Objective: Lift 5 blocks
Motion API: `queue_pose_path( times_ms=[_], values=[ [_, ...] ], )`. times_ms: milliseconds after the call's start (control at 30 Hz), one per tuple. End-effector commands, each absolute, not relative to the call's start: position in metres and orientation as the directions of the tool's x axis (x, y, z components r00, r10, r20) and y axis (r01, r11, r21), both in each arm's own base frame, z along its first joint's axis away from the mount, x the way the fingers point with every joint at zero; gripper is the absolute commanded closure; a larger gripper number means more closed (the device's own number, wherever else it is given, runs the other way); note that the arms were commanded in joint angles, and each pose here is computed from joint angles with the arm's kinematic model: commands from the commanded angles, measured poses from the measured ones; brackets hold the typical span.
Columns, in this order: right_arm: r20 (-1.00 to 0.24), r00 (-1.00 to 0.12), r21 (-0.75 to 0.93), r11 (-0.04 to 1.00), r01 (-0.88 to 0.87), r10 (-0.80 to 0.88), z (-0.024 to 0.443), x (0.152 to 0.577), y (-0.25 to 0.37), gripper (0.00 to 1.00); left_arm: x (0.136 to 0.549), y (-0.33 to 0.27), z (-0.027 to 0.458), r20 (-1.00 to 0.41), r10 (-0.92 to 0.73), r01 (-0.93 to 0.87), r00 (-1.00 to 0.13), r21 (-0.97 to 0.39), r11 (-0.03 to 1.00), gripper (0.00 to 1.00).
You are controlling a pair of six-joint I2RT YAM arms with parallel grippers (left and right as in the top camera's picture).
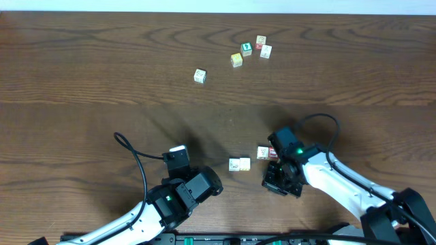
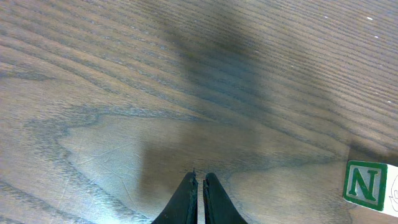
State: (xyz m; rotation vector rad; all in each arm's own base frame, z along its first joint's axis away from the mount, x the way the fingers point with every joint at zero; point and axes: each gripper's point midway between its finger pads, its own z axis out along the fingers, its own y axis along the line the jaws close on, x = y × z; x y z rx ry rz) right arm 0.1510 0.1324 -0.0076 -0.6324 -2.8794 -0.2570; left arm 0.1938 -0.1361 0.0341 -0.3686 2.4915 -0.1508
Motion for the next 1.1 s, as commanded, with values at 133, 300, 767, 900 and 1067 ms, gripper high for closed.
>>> queue_pose_path(
  times_ms=[133, 300, 767, 900, 1067],
  values=[
    [0.023, -0.713, -0.134, 0.709, 0.693, 0.701, -0.006, 0.13, 0.073, 0.99, 0.195, -0.132, 0.035, -0.57, -0.309, -0.243, -0.762, -0.19, 0.951, 0.93],
    [-0.122, -0.685, -0.113, 0.676, 0.729, 0.718, 0.007, 0.144, 0.054, 0.99, 0.195, -0.132, 0.035, -0.57, -0.309, -0.243, -0.761, -0.19, 0.951, 0.93],
    [-0.193, -0.784, -0.027, 0.795, 0.606, 0.59, 0.012, 0.185, 0.039, 0.99, 0.202, -0.151, 0.042, -0.599, -0.21, -0.112, -0.773, -0.196, 0.974, 0.93],
    [-0.201, -0.848, -0.011, 0.864, 0.503, 0.491, 0.013, 0.197, 0.038, 0.97, 0.206, -0.156, 0.043, -0.606, -0.214, -0.103, -0.766, -0.213, 0.972, 0.92],
    [-0.146, -0.896, 0.092, 0.907, 0.411, 0.42, 0.012, 0.204, 0.05, 0.98, 0.21, -0.172, 0.037, -0.599, -0.174, -0.045, -0.782, -0.224, 0.973, 0.93]
  ],
)
